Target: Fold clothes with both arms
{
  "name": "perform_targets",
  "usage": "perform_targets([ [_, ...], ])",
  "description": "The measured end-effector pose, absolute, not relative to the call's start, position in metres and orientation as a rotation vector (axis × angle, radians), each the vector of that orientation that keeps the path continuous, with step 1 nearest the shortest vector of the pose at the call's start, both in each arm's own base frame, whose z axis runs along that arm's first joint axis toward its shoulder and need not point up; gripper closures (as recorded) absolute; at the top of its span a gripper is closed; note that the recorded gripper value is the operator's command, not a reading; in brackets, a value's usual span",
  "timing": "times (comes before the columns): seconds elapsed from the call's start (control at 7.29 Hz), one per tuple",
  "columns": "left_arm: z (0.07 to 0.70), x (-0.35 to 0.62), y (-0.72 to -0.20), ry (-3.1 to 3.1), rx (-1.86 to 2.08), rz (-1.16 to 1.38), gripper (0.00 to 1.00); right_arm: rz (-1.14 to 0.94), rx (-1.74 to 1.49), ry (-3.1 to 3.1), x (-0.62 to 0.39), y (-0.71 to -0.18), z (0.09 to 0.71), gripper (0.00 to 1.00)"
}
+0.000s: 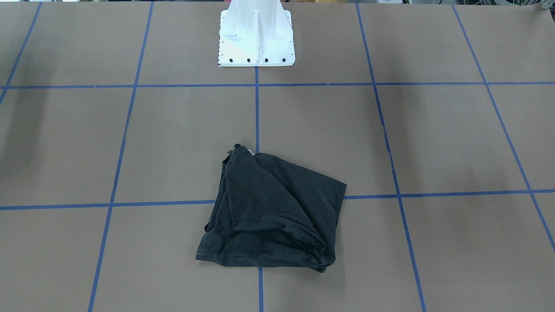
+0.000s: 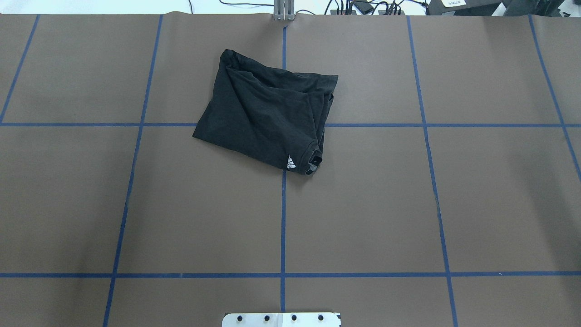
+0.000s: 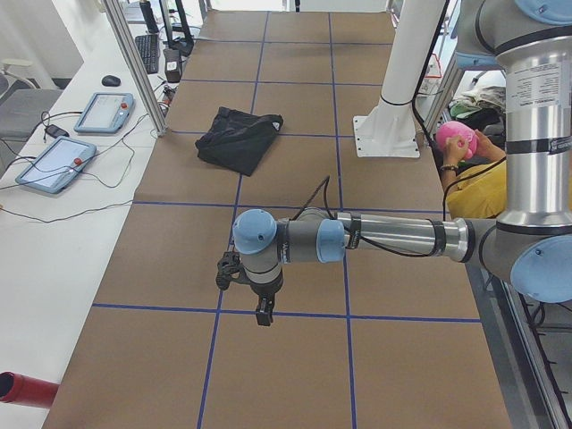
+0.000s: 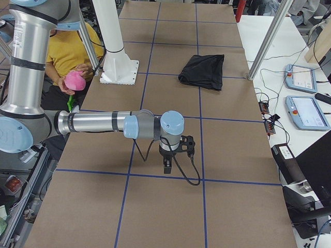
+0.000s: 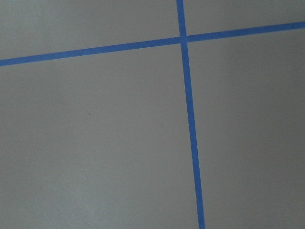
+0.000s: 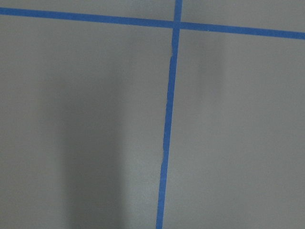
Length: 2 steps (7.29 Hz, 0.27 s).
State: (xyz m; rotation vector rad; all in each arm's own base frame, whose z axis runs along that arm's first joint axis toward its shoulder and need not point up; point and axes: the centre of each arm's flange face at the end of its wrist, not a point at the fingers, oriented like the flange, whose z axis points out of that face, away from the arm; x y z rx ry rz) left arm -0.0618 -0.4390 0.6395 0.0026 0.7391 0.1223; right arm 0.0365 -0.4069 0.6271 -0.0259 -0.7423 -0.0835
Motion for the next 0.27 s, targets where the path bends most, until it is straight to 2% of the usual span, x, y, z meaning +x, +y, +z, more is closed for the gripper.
perform_targets([
  [0.27,0.6337,-0.0613,-0.4414,0.746,0.015,0.127,0.00,-0.081,-0.031,-0.742,0.0366,-0.4052,0.6295,0.00],
])
